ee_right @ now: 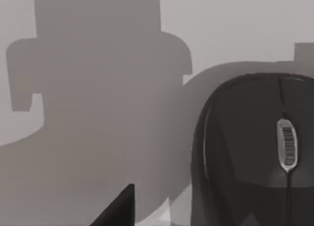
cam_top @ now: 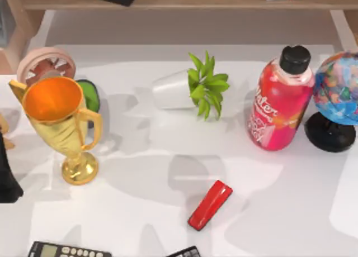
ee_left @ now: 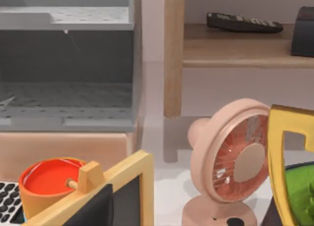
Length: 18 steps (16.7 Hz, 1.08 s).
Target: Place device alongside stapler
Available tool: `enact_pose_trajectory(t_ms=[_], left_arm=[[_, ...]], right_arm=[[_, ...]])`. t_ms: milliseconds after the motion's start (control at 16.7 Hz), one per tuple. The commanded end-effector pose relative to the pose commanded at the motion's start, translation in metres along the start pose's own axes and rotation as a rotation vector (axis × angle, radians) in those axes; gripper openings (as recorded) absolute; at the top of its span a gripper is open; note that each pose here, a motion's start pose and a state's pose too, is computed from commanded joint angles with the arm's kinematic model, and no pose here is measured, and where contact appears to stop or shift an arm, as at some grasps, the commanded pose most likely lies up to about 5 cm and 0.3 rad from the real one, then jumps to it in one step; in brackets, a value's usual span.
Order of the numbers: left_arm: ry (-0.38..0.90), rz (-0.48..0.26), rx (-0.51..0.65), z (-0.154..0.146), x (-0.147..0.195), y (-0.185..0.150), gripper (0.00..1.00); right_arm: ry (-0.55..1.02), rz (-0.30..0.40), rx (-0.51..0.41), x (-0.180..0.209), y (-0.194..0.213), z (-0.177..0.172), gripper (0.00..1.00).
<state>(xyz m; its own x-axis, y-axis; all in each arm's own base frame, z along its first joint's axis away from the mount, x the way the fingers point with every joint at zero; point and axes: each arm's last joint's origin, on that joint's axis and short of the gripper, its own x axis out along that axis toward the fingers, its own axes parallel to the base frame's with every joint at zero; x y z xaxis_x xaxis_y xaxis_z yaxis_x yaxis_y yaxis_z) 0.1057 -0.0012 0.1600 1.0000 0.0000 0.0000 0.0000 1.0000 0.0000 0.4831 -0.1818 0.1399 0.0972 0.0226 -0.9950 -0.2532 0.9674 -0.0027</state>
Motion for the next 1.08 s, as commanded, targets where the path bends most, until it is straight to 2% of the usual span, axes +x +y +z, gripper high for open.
enact_pose_trajectory(t_ms=[540,1080], left_arm=[[0.0,0.0,0.0,0.0,0.0,0.0,1.0],[0.0,0.0,0.0,0.0,0.0,0.0,1.0]], right_arm=[[0.0,0.0,0.0,0.0,0.0,0.0,0.02],[-0.001,0.0,0.003,-0.0004,-0.0005,-0.0004,0.0]])
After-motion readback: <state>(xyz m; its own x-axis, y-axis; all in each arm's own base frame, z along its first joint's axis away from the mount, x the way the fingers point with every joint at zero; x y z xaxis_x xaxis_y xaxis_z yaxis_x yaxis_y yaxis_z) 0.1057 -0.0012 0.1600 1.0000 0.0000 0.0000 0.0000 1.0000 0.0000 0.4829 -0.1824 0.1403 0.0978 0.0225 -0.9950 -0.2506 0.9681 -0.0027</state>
